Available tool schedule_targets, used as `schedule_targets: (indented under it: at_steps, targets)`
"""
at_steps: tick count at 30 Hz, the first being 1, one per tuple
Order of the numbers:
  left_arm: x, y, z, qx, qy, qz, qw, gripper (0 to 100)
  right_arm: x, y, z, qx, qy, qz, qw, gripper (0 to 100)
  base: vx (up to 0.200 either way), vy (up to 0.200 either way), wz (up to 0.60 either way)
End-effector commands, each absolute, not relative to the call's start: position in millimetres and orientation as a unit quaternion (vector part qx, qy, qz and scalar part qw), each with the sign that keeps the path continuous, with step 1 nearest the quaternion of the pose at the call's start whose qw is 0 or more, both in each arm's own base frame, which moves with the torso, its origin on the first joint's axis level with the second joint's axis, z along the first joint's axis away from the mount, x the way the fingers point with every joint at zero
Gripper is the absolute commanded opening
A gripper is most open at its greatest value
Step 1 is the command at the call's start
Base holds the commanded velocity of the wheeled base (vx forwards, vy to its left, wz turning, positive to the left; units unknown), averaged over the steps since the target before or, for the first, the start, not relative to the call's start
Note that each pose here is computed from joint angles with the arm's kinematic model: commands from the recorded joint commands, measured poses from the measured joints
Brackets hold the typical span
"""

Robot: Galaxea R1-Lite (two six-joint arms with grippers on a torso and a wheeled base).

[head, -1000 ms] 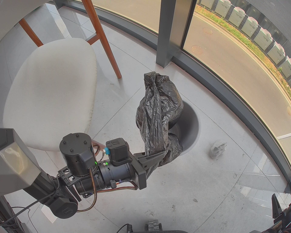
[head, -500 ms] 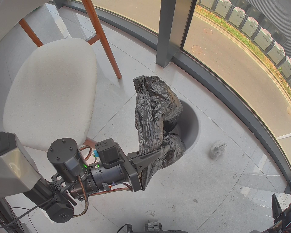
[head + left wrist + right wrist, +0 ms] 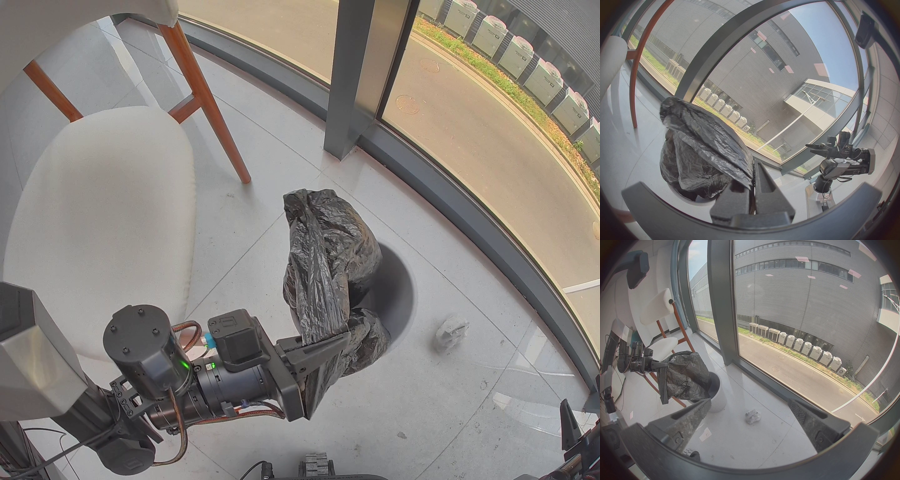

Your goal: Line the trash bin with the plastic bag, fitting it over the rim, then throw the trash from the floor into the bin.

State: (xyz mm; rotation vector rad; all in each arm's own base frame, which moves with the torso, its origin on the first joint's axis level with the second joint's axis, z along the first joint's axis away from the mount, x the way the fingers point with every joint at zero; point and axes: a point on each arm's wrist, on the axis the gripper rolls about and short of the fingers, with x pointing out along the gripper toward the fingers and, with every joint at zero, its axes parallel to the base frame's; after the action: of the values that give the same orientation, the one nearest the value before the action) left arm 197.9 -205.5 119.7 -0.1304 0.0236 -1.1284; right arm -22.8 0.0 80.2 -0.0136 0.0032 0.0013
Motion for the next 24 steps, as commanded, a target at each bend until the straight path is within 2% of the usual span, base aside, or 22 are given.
schedule_targets:
  at_steps: [1, 5, 8, 13, 19, 24]
  targets:
    - [189, -211, 114, -0.048, 0.013, -0.543, 0.838, 0, -22, 0, 76, -0.007, 0.005, 0.001, 1.000, 100, 0.000, 0.000, 0.00]
    - [184, -216, 111, -0.002, -0.010, -0.550, 0.835, 0, -22, 0, 76, -0.007, 0.005, 0.001, 1.000, 100, 0.000, 0.000, 0.00]
    - [186, -217, 113, 0.021, -0.030, -0.532, 0.846, 0, -22, 0, 76, -0.008, 0.005, 0.001, 1.000, 100, 0.000, 0.000, 0.00]
    - [189, -218, 106, 0.017, -0.012, -0.499, 0.866, 0, -22, 0, 76, -0.007, 0.005, 0.001, 1.000, 100, 0.000, 0.000, 0.00]
    - [193, -221, 98, 0.015, 0.002, -0.484, 0.875, 0, -22, 0, 76, -0.007, 0.005, 0.001, 1.000, 100, 0.000, 0.000, 0.00]
    - [198, -225, 108, 0.005, -0.020, -0.483, 0.876, 0, -22, 0, 76, -0.008, 0.005, 0.001, 1.000, 100, 0.000, 0.000, 0.00]
